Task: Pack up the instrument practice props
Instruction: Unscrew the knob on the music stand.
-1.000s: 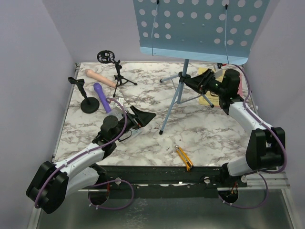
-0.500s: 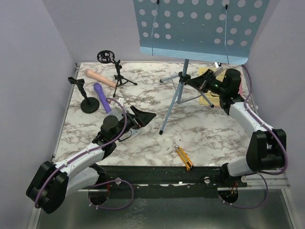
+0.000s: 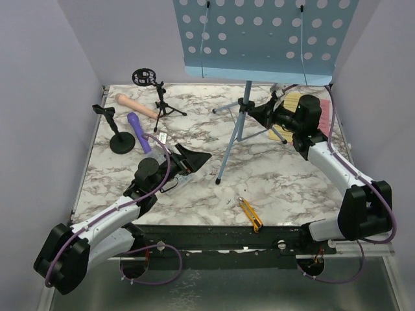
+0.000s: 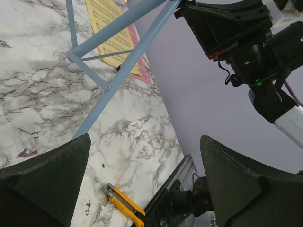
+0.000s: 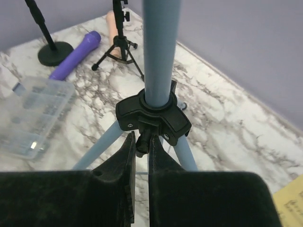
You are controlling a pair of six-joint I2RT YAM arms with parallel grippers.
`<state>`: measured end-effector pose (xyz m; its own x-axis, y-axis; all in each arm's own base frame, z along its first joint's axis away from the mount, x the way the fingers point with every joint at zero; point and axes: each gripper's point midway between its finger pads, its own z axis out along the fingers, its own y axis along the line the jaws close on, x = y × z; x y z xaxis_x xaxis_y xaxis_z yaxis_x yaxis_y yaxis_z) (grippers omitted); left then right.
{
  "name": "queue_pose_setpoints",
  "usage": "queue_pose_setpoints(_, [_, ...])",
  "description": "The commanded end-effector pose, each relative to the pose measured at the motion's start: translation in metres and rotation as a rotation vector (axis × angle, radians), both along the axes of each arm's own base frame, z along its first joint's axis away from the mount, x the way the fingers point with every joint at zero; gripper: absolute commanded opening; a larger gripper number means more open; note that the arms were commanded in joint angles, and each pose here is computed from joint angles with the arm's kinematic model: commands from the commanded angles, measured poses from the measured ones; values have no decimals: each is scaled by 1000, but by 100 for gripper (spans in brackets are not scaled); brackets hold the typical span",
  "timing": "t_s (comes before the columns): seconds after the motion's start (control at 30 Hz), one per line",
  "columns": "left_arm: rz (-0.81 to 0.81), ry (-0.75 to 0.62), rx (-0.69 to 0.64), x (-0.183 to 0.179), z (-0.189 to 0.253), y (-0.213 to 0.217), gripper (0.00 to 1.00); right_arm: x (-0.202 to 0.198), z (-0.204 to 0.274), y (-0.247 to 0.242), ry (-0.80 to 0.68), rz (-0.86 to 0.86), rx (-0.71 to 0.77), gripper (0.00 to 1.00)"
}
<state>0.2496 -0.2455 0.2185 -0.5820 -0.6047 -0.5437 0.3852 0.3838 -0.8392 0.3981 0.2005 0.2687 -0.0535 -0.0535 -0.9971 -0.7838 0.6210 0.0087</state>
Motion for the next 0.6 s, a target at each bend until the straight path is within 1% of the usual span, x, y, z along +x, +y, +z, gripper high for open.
queue_pose_setpoints(0.0, [28,9,28,2,-11,5,99,-7,-5,2,-296,132,-253,6])
queue_pose_setpoints(0.1, [24,11,31,3,-11,4,99,-4,-6,-2,-404,162,-369,8])
queue_pose_setpoints(0.3, [21,17,36,4,-13,3,99,-3,-12,-5,-561,239,-564,8])
queue_pose_setpoints(0.4, [20,22,39,5,-14,3,99,-7,-16,-5,-600,293,-640,7])
queue_pose_setpoints(0.57, [18,24,39,6,-14,1,99,-5,-22,-8,-675,318,-803,7])
